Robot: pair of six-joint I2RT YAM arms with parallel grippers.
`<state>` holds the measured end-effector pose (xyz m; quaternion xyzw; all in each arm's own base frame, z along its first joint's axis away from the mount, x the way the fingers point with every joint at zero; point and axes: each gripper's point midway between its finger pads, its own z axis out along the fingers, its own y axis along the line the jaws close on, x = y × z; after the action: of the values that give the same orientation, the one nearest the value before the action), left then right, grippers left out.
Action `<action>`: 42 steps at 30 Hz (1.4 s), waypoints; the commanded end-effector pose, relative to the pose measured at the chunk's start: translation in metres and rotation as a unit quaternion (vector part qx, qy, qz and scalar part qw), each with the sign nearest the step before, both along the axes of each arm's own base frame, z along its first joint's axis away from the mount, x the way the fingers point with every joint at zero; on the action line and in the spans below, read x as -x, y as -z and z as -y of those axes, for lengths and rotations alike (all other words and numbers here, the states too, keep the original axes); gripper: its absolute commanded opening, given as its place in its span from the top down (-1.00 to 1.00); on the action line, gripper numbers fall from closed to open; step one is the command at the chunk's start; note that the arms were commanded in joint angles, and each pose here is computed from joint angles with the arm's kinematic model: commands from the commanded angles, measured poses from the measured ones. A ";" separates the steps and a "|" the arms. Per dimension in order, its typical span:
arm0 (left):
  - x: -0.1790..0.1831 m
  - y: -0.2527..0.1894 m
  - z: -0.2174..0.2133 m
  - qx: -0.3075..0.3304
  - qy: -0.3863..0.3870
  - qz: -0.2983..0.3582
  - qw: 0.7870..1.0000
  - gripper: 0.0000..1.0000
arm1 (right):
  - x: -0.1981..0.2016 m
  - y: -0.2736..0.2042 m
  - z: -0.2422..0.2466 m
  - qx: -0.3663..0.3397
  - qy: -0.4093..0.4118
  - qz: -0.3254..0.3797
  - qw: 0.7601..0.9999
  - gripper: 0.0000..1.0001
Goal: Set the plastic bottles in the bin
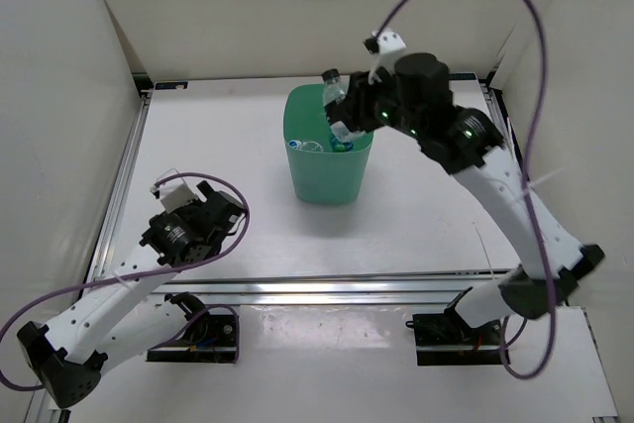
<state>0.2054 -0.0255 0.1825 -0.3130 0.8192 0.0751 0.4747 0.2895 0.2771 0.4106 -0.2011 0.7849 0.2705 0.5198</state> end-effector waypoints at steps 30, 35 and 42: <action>-0.026 -0.049 -0.050 -0.224 -0.118 0.063 0.965 -1.00 | -0.008 0.124 0.173 0.091 0.295 -0.209 0.928 -1.00; -0.019 -0.036 -0.096 -0.297 -0.200 0.148 0.922 -1.00 | 0.002 0.132 0.192 0.111 0.332 -0.211 0.913 -1.00; -0.016 0.015 -0.122 -0.250 -0.284 0.157 0.912 -1.00 | 0.018 0.131 0.224 0.133 0.387 -0.176 0.895 -1.00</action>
<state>0.2050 0.0926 0.1459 -0.4058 0.6303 0.3810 0.5412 0.2763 0.0752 0.2720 0.0760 0.9219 0.0114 0.3798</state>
